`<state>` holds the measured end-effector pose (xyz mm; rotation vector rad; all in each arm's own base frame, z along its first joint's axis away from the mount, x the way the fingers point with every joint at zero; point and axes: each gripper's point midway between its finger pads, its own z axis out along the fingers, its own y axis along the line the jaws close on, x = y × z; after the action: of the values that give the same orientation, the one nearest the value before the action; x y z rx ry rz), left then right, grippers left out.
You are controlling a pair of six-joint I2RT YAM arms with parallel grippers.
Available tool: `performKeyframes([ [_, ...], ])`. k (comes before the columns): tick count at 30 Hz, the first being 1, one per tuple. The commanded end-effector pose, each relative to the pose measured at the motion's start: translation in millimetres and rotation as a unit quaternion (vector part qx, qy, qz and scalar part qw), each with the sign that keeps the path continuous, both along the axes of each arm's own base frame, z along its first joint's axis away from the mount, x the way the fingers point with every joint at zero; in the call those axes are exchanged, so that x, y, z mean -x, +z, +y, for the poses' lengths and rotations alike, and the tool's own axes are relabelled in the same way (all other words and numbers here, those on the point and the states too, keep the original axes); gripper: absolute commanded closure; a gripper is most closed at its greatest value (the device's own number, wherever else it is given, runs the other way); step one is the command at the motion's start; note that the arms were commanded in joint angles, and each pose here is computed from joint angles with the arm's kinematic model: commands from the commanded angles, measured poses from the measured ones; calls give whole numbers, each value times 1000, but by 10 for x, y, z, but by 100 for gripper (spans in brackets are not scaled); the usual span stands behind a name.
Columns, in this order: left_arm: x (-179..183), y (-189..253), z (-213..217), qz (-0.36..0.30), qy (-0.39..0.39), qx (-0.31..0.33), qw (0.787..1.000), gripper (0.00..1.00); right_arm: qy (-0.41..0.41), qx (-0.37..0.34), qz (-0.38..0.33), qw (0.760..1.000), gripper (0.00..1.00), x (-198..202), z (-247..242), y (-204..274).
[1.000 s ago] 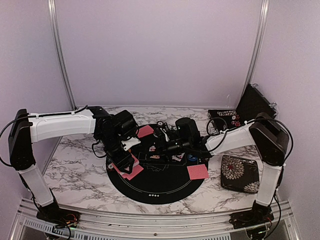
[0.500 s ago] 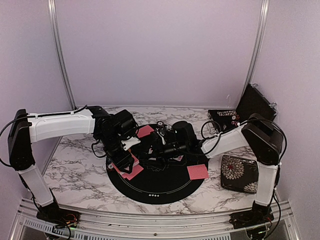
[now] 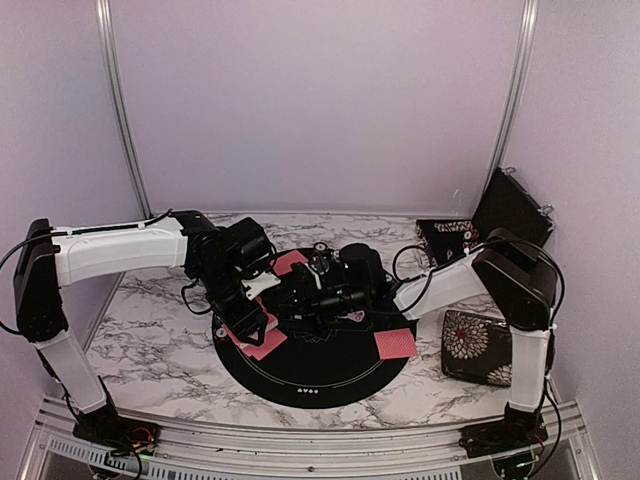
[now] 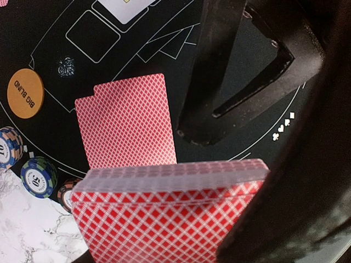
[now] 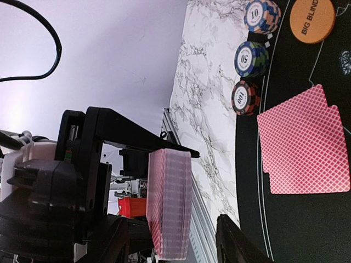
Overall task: Distribute texas hold em gaming equipment
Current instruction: Pick up the poker card from the face-down deck piles.
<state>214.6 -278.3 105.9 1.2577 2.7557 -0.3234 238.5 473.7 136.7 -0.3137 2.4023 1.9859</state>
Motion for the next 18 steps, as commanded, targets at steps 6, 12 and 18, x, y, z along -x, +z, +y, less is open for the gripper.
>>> performKeyframes([
  [6,-6,115,0,-13,1,15,1000,45,24,-29,-1,999,49,67,193,84],
  [12,-12,114,-5,-14,1,16,1000,45,27,-31,0,999,49,88,221,72],
  [18,-9,112,-4,-13,0,16,1000,45,26,-22,2,999,50,88,214,-3],
])
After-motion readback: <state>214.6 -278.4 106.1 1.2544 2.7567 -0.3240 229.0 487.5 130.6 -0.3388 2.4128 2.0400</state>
